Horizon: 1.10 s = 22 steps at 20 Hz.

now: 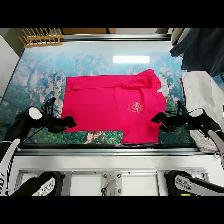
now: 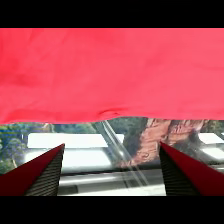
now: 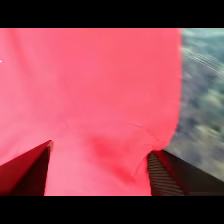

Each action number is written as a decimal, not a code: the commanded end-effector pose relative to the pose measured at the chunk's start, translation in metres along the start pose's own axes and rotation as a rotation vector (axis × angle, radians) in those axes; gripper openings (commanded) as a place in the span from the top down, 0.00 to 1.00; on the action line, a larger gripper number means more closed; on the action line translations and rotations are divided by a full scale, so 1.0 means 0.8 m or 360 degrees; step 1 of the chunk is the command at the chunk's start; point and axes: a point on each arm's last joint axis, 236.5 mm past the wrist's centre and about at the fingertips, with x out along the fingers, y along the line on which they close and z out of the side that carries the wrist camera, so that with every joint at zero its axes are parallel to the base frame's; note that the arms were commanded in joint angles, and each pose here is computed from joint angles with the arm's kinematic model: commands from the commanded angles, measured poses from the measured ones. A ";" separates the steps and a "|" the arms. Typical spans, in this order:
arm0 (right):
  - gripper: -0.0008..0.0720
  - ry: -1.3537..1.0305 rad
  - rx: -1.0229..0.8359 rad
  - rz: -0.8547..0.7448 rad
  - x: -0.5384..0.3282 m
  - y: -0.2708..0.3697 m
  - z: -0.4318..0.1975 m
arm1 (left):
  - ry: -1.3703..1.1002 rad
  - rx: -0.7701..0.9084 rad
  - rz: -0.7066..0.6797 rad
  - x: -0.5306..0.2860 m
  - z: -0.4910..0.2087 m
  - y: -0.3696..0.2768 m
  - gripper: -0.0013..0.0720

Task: Fold the clothes and pants, and hang the long-sleeved shirts on hangers.

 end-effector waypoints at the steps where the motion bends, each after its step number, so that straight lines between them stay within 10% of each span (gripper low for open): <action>1: 0.49 -0.0054 -0.0019 0.0011 0.010 0.007 0.008 | -0.0015 -0.0057 0.0002 0.000 0.002 0.002 0.13; 2: 0.79 -0.0054 -0.0019 0.0011 0.010 0.007 0.008 | -0.0031 -0.0115 0.0004 -0.002 0.006 0.006 0.13; 4: 0.97 -0.0055 -0.0019 0.0011 0.009 0.006 0.009 | -0.0057 -0.0257 0.0009 -0.007 0.013 0.023 0.13; 12: 0.97 -0.0072 -0.0035 0.0017 0.005 0.010 0.010 | -0.0346 -0.0984 0.0024 -0.006 0.017 0.110 0.13; 22: 0.97 -0.0071 -0.0031 0.0022 0.005 0.011 0.010 | -0.0320 -0.0885 -0.0035 0.039 0.063 0.066 0.13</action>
